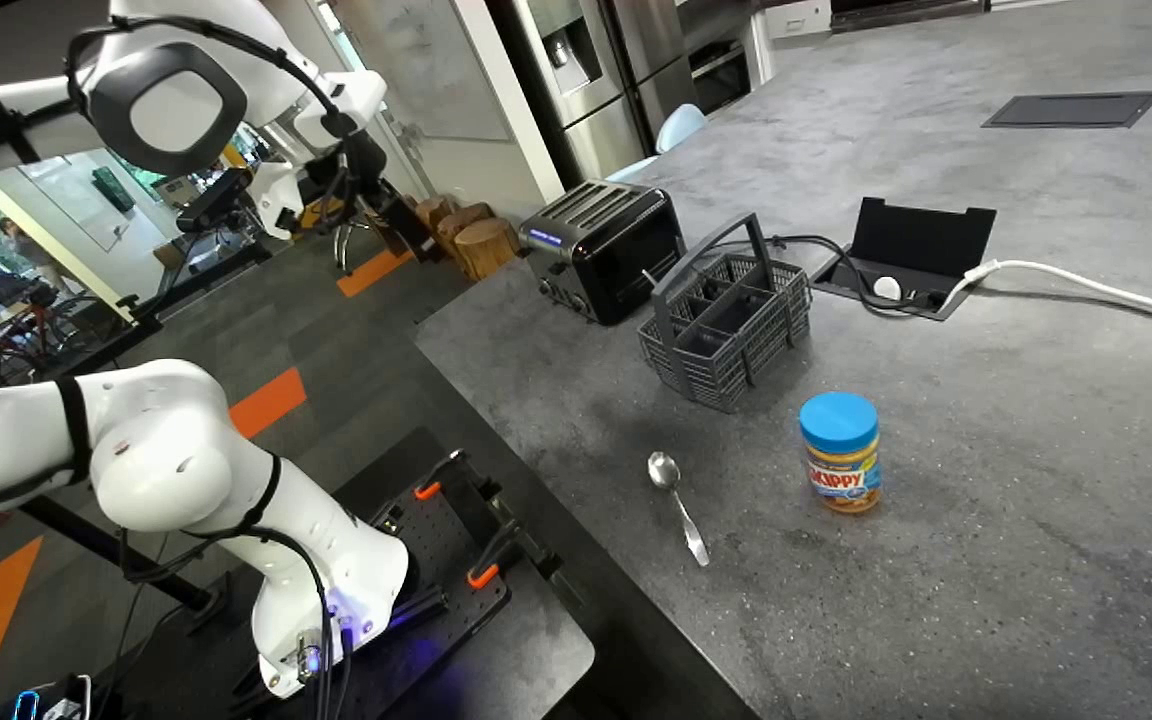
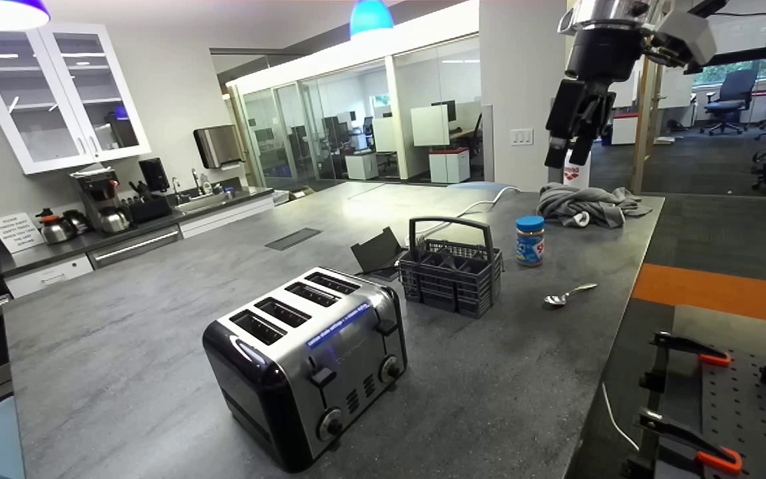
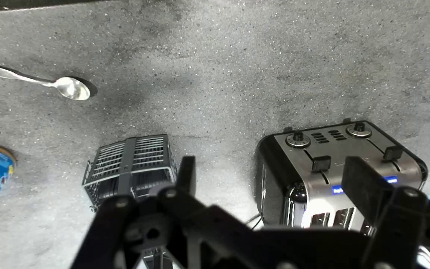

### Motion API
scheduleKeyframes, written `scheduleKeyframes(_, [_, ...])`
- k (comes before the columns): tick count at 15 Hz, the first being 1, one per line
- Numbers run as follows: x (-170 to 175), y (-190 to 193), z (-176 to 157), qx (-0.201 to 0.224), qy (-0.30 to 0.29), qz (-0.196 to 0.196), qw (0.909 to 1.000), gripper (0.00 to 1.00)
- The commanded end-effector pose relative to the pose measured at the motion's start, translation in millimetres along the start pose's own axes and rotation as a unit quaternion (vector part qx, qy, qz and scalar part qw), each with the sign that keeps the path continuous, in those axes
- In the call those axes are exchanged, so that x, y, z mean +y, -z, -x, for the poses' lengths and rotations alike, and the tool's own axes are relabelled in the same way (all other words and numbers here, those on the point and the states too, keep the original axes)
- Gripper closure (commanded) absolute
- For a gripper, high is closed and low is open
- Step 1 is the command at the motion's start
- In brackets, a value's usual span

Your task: Push down the lever on the right

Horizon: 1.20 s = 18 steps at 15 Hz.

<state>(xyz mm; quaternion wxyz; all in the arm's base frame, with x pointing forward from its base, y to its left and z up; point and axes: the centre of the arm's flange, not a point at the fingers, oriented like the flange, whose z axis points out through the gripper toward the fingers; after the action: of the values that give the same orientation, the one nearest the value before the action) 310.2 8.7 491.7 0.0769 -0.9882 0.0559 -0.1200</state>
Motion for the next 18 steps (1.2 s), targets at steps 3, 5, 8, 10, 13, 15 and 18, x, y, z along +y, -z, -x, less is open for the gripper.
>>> scheduleKeyframes(3, [0, 0, 0, 0.0, 0.0, 0.0, 1.0, 0.0])
scheduleKeyframes(5, [-8, -9, -10, 0.009, 0.004, -0.003, 0.9999, 0.0])
scheduleKeyframes(8, [-21, -40, -35, 0.025, 0.011, -0.001, 0.9996, 0.0])
scheduleKeyframes(10, [-31, -66, -52, 0.019, 0.017, -0.003, 0.9997, 0.0])
scheduleKeyframes(13, [-49, -115, -70, 0.003, 0.024, -0.005, 0.9997, 0.0])
scheduleKeyframes(15, [-62, -144, -79, -0.006, 0.028, -0.01, 0.9996, 0.0])
scheduleKeyframes(18, [-77, -169, -85, -0.023, 0.037, -0.014, 0.999, 0.0])
